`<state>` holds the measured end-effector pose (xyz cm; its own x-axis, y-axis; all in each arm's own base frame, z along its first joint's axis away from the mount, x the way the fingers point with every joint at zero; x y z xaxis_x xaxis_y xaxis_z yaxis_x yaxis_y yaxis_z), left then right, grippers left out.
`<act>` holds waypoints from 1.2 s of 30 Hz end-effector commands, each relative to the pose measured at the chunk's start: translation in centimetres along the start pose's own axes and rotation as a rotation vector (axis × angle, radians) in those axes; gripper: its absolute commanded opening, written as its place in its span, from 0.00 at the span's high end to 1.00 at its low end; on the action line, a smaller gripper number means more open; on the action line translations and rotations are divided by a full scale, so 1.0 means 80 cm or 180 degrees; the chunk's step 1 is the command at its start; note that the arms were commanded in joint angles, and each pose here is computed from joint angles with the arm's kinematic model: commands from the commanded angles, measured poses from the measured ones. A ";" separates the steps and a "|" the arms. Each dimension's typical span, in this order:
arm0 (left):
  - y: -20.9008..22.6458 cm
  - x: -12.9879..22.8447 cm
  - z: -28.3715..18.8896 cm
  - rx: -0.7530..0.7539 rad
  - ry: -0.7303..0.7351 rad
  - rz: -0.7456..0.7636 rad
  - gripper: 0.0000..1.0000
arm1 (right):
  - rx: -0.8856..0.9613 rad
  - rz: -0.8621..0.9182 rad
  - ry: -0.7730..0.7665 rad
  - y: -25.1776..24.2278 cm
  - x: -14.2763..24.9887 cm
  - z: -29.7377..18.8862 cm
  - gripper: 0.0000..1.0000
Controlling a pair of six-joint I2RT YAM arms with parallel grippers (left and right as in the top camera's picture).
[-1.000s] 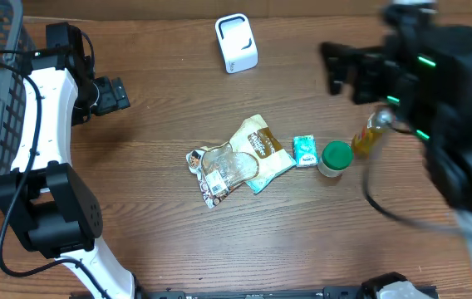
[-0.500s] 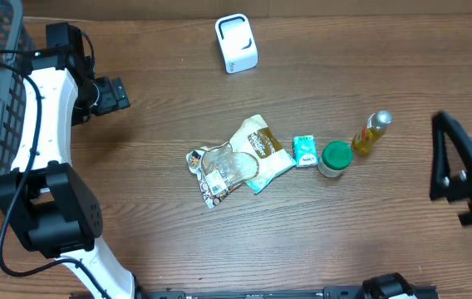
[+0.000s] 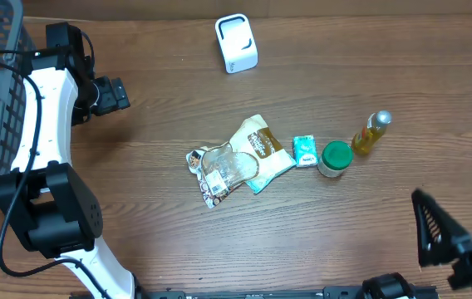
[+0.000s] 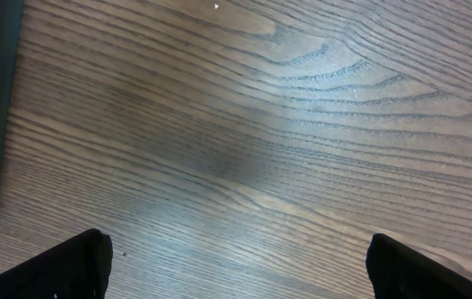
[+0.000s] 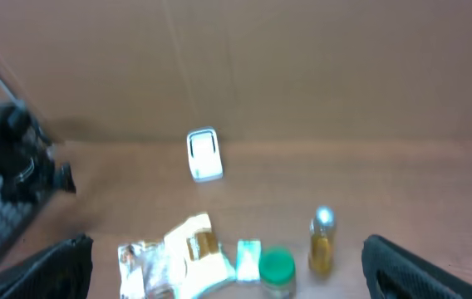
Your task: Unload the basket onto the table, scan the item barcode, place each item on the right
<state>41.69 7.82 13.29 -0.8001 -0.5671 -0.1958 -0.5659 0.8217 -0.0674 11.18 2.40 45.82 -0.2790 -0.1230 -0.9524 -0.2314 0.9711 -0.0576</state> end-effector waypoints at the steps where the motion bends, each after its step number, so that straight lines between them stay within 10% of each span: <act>1: 0.001 -0.009 -0.011 0.0010 -0.0103 0.0008 0.00 | 0.0045 0.0014 0.0049 -0.001 0.018 -0.020 0.00; 19: 0.001 -0.009 -0.011 0.0010 -0.0103 0.0008 0.01 | 0.0106 0.0027 -0.0050 0.005 0.134 -0.077 0.00; 36: 0.001 -0.009 -0.011 0.0010 -0.0103 0.0008 0.00 | 0.0187 0.0023 -0.1054 0.002 0.132 -0.013 0.00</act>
<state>41.68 7.82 13.29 -0.8001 -0.5671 -0.1955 -0.5659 0.8217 -0.0673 6.15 1.04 36.48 0.0203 -0.0537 -0.9983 -0.1881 0.9805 -0.0566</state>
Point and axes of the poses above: each gripper's point midway between its finger pads, its own z axis out along the fingers, its own y axis along the line the jaws close on, x = y × z, the point moved 1 cm from there along -z, back along the fingers, and after that the axes turned 13 degrees about -z, right-handed, at the moved point
